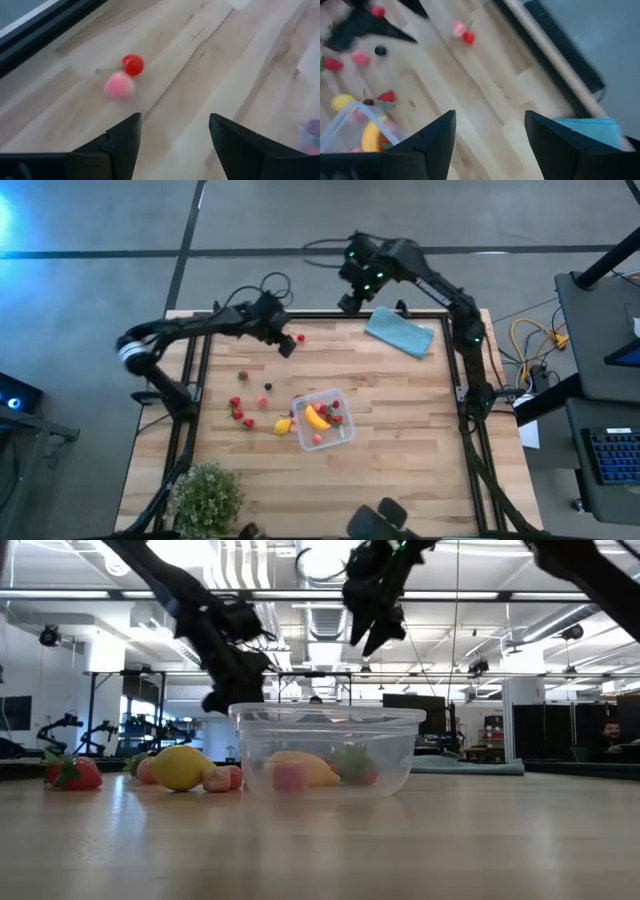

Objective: Pick and placing Produce into tupperware
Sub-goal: Put the red cherry into the transparent bin

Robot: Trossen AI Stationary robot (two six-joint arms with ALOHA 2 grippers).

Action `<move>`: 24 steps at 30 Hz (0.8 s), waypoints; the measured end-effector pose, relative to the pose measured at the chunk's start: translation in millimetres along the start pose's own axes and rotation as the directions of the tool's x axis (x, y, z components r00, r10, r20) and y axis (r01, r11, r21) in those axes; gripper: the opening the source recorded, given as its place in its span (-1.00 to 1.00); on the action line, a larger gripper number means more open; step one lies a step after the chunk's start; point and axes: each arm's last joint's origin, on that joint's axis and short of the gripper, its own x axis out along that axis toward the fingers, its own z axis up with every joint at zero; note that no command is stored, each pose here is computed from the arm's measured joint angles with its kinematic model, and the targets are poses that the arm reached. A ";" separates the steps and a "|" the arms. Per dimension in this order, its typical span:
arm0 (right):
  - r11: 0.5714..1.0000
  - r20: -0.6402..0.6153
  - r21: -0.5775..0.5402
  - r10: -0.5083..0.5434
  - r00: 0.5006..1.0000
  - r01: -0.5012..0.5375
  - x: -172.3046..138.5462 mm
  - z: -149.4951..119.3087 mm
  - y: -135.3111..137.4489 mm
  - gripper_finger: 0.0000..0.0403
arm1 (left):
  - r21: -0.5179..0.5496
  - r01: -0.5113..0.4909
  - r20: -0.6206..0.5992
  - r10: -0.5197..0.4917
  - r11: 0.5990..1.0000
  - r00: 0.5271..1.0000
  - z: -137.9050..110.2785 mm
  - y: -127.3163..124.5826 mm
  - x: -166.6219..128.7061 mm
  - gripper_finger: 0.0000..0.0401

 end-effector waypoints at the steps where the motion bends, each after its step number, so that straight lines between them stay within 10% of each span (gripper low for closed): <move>1: 1.000 0.020 0.002 -0.019 1.000 0.019 -9.6 -1.7 0.0 0.13 | 0.011 0.001 -0.018 -0.001 1.000 1.000 6.5 -0.2 5.9 0.09; 13: 0.996 0.090 0.015 -0.085 0.992 0.084 -45.5 -10.4 -6.4 0.13 | 0.041 -0.067 -0.170 0.073 0.997 0.983 75.0 0.7 39.6 0.09; 24: 0.997 0.039 -0.005 -0.083 0.996 0.083 -29.0 -10.6 -9.7 0.13 | 0.097 -0.073 -0.349 0.103 0.993 0.932 89.8 11.7 69.4 0.09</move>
